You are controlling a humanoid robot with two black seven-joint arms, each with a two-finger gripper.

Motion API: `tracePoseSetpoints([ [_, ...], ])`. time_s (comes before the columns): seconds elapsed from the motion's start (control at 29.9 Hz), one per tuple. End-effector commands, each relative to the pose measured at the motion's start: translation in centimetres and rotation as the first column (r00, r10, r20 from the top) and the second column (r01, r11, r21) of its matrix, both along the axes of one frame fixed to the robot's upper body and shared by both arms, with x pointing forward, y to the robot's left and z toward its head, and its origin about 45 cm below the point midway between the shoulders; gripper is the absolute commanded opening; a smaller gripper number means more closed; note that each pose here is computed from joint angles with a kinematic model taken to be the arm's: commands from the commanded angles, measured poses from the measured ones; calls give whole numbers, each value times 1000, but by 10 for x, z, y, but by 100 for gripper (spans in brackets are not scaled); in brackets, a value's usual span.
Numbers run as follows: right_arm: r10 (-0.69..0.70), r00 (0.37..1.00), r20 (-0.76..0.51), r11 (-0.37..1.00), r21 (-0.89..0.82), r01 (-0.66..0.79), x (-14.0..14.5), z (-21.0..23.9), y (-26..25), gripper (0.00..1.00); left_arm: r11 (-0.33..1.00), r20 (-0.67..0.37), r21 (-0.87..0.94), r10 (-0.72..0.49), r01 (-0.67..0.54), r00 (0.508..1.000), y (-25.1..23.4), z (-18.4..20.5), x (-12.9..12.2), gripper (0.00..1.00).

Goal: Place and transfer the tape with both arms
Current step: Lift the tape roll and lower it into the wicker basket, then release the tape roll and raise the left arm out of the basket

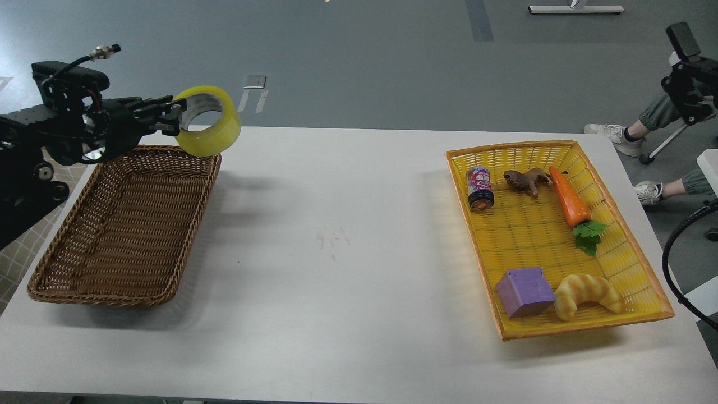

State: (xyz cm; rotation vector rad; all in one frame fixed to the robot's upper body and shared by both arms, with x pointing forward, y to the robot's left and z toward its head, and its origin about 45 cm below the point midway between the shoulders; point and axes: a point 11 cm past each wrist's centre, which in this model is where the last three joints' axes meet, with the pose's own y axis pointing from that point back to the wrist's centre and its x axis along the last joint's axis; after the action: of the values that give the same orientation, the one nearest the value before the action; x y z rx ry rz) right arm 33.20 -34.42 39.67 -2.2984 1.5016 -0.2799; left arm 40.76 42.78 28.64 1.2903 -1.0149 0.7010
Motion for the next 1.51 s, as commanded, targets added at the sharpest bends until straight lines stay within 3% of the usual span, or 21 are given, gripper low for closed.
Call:
tracePoseSetpoints([
  [0.0, -2, 1000, 0, 1000, 1, 2, 0, 0, 0, 99, 999, -44, 29, 23, -22, 999, 30, -8, -19, 0],
  [0.33, 2, 1000, -3, 1000, 10, -2, 0, -2, 1, 99, 993, -114, 79, 97, -88, 989, 95, -71, -85, 0],
  [0.7, 5, 1000, 0, 1000, 5, -5, -1, -1, 2, 99, 994, -175, 57, 103, -95, 979, 116, -97, -115, 0],
  [0.87, 6, 1000, -3, 1000, 5, -6, -1, -2, 2, 99, 994, -183, 45, 102, -95, 978, 112, -103, -117, 2],
  [1.07, 6, 1000, -5, 1000, 4, -6, -2, -3, 2, 99, 993, -186, 5, 120, -121, 975, 108, -116, -116, 15],
  [1.17, 6, 1000, -5, 1000, 4, -6, -2, -3, 2, 99, 995, -190, -15, 95, -100, 977, 107, -115, -117, 29],
  [1.4, 6, 1000, -1, 1000, 4, -6, -1, -1, 3, 99, 994, -183, -21, 104, -110, 978, 116, -115, -116, 42],
  [1.47, 5, 1000, 0, 1000, 4, -5, -1, -1, 2, 100, 994, -170, -24, 105, -110, 980, 116, -114, -115, 56],
])
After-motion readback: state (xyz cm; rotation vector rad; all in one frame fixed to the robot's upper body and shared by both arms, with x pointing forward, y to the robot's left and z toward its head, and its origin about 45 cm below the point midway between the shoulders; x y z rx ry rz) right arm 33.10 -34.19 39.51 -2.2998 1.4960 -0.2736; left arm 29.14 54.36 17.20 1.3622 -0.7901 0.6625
